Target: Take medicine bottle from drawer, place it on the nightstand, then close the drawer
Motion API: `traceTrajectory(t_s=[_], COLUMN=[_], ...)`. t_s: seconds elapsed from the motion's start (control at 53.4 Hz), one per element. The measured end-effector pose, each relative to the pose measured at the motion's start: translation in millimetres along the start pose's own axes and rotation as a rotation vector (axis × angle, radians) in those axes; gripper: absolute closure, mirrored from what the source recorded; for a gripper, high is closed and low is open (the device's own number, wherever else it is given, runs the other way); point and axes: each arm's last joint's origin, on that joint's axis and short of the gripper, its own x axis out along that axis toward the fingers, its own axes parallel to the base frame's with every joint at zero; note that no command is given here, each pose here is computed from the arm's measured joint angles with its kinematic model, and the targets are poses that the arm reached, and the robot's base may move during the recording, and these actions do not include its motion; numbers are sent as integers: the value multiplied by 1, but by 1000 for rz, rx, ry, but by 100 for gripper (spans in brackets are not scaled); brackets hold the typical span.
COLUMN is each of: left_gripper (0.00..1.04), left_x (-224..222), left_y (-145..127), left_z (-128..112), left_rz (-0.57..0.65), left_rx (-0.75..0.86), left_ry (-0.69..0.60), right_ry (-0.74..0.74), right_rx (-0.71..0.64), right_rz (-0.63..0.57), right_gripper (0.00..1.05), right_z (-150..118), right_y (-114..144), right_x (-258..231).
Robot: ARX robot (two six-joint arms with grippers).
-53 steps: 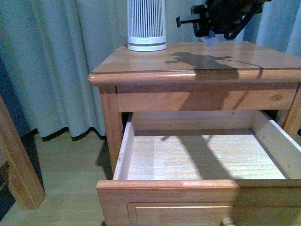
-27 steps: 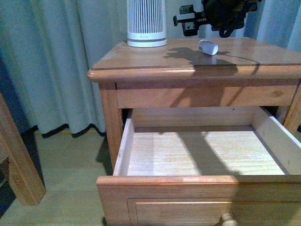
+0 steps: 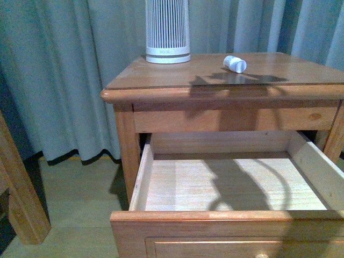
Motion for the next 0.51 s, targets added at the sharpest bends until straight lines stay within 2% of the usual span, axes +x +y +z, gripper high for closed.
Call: traceTrajectory(t_s=[0.075,0.112,0.299,0.505], left_gripper=[6,6,6,6], left_x=[0,0,0,0], left_y=[0,0,0,0], left_z=[0,0,0,0], left_rz=[0,0,0,0], left_rx=[0,0,0,0], left_ry=[0,0,0,0], right_ry=[43,67,219,276], right_rx=[40,56,107,66], right_rz=[-5,-16,-92,-191], right_gripper=[7,11,41,74], right_z=[-28,-41,-125,-200], right_y=[-1,-1,-2,-5], right_x=[-38,-51,-117,-146])
